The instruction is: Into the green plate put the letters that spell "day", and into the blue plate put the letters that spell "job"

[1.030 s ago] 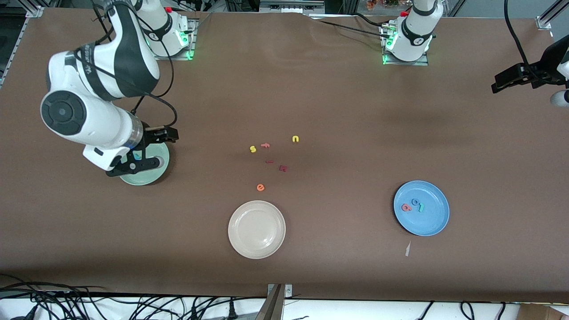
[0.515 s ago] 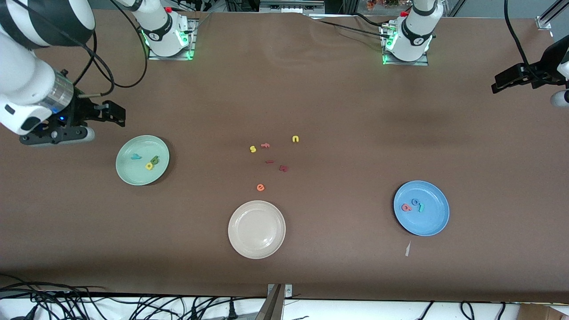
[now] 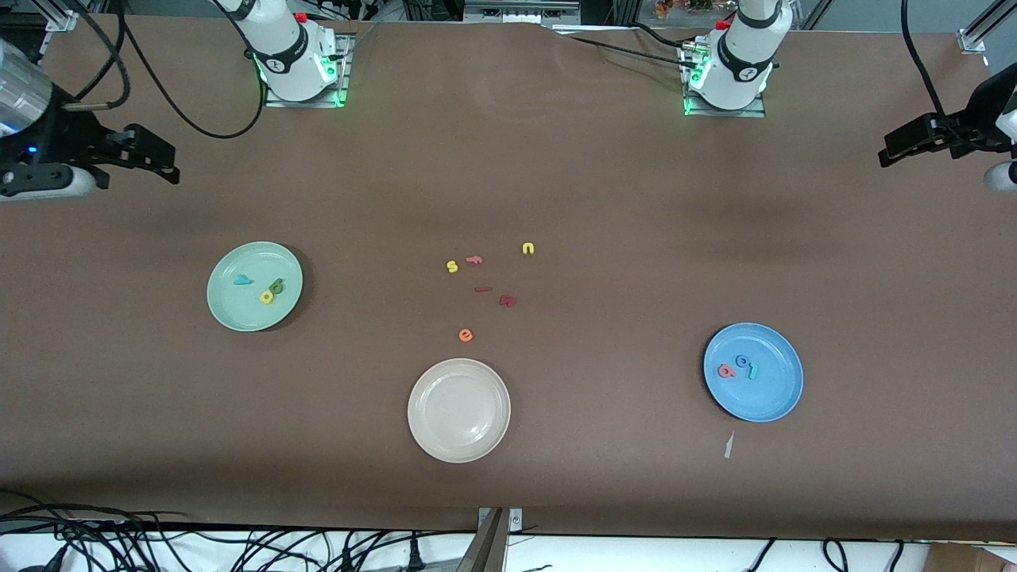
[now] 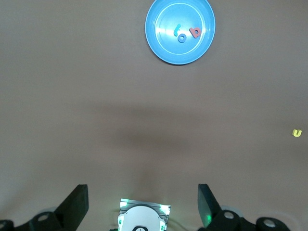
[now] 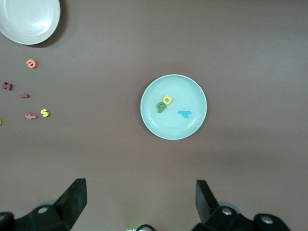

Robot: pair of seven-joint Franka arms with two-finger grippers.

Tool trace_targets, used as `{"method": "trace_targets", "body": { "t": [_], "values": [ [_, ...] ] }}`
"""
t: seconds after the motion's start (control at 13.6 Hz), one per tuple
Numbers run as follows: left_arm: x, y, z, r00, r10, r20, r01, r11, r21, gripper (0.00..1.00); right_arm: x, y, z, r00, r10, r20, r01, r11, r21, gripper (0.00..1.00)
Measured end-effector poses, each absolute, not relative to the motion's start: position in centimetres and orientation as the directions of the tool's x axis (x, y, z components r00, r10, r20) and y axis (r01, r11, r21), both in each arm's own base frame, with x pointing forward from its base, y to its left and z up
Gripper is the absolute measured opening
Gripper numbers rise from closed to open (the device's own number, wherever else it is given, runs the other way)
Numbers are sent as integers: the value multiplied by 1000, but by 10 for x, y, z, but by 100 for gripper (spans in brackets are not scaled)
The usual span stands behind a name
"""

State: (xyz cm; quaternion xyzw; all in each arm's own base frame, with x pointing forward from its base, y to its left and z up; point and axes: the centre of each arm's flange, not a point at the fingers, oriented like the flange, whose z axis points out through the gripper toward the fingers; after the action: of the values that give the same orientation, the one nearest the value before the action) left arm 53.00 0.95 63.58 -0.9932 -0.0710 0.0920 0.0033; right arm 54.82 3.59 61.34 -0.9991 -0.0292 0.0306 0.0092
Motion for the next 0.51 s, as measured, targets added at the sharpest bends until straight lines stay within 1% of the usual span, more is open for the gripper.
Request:
{"method": "trace_targets", "body": {
  "t": [0.51],
  "values": [
    [530, 10, 636, 973, 142, -182, 141, -990, -20, 100, 554, 23, 601, 996, 32, -83, 30, -999, -18, 100]
  ]
}}
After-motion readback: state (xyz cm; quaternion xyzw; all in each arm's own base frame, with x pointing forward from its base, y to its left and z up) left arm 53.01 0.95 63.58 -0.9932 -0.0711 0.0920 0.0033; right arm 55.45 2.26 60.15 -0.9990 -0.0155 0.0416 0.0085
